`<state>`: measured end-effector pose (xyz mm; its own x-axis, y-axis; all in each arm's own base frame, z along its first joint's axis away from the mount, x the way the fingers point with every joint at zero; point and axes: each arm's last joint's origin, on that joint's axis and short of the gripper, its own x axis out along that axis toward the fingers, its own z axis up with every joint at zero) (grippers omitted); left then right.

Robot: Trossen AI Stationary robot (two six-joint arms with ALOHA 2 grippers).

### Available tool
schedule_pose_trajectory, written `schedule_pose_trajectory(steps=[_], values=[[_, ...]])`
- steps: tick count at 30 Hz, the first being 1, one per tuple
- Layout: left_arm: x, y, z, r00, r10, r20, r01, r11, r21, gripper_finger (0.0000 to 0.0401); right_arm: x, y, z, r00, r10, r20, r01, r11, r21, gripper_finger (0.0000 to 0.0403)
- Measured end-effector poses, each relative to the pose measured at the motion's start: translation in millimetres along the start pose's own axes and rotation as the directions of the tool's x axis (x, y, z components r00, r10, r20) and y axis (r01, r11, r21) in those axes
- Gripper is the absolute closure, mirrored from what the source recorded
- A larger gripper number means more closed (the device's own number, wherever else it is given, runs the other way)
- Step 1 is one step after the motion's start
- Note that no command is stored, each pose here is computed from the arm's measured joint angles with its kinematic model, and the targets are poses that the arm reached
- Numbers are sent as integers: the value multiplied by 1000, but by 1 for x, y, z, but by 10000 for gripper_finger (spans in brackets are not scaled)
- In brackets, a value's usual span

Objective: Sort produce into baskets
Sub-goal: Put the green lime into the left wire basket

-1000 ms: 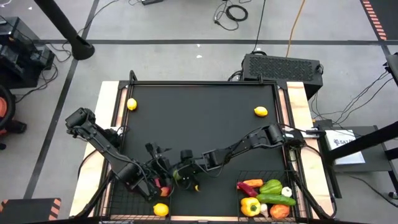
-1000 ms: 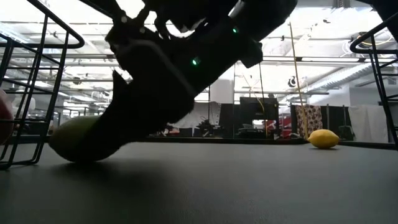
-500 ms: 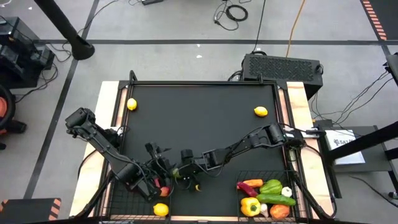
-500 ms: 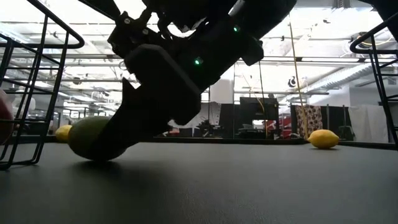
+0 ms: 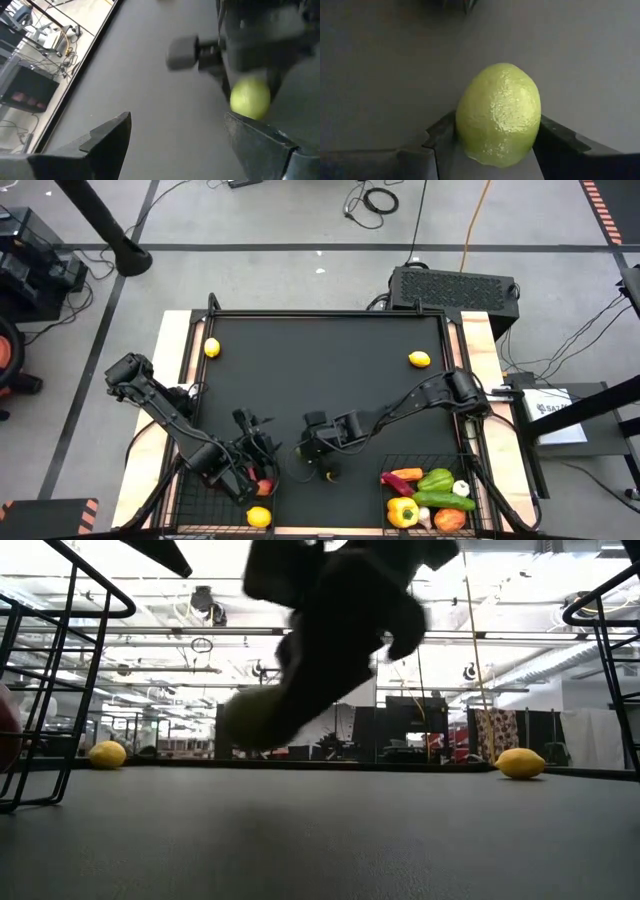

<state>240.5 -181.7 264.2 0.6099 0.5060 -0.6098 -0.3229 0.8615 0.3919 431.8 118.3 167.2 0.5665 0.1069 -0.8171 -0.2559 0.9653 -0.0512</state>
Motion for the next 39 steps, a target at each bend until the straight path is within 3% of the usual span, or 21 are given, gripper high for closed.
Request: schedule_pose_trajectory(steps=[5, 9, 14, 20, 23, 31, 34, 39], values=[[-2, -1, -1, 1000, -4, 9, 4, 999, 45, 79, -36, -2, -4, 993, 4, -117, -7, 1000, -30, 193], [-5, -17, 7, 992, -68, 104, 41, 969, 245, 79, -70, -4, -5, 990, 3, -139, -16, 996, -91, 193], [-3, -33, 19, 972, -116, 203, 22, 909, 415, 79, -109, -16, 0, 1000, 14, 14, -13, 996, -83, 193], [16, -49, 21, 972, -93, 218, -74, 754, 652, 79, -119, -22, 3, 938, 164, 306, -159, 986, -43, 193], [24, -52, 22, 972, -46, 232, -142, 671, 728, 79, -114, -20, 0, 924, 189, 332, -180, 982, -58, 193], [29, -52, 36, 955, -50, 292, -188, 658, 729, 79, -107, -20, 0, 922, 189, 337, -178, 982, -63, 192], [34, -49, 40, 957, -81, 279, -166, 638, 752, 79, -108, -20, 4, 907, 202, 371, -184, 979, -82, 192], [43, -43, 44, 962, -78, 261, -151, 647, 747, 79, -109, -20, 6, 896, 202, 396, -182, 979, -88, 192]])
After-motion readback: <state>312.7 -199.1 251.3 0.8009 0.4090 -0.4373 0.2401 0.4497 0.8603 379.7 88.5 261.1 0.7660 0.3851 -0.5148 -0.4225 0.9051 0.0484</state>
